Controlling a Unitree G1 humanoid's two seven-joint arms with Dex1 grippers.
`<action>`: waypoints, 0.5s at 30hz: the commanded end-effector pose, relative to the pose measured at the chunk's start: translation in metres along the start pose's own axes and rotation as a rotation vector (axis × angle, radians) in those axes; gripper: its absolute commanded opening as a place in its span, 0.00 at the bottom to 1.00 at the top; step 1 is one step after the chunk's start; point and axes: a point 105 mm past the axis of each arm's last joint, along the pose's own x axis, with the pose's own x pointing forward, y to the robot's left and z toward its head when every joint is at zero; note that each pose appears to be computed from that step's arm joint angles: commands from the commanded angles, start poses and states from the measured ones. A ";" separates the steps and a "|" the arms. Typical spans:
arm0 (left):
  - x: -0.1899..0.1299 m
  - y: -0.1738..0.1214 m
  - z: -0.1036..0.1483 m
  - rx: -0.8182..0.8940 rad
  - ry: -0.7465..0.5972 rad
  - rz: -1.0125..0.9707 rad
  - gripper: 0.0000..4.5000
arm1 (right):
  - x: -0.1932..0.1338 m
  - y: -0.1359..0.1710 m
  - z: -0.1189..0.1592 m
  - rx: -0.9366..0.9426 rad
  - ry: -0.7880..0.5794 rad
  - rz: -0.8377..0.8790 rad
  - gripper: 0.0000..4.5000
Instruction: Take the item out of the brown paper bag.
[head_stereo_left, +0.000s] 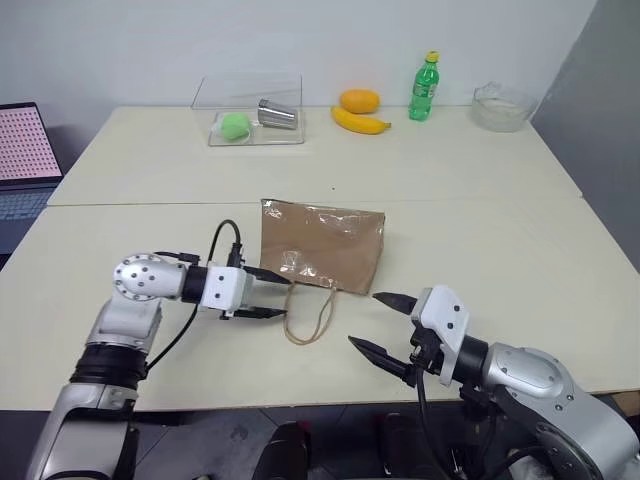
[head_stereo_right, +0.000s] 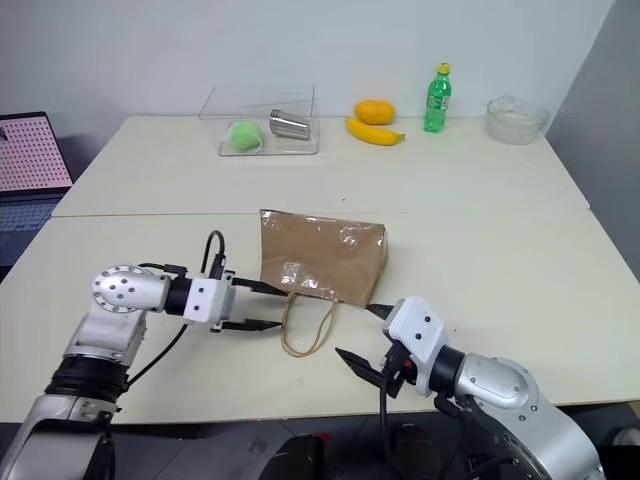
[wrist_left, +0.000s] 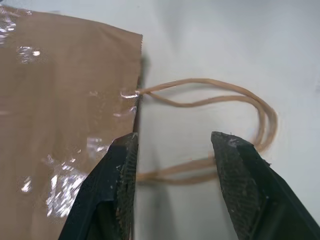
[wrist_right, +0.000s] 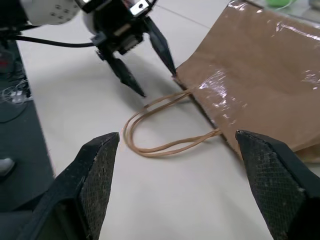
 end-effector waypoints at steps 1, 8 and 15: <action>0.000 -0.002 -0.005 0.068 0.009 -0.017 0.54 | -0.003 0.007 0.005 0.000 -0.002 0.046 0.87; -0.019 0.016 -0.008 0.051 -0.016 0.033 0.54 | -0.011 0.007 0.004 0.017 0.023 0.038 0.87; -0.021 0.010 -0.020 0.102 0.052 -0.024 0.54 | -0.010 0.006 0.004 0.029 0.030 0.052 0.87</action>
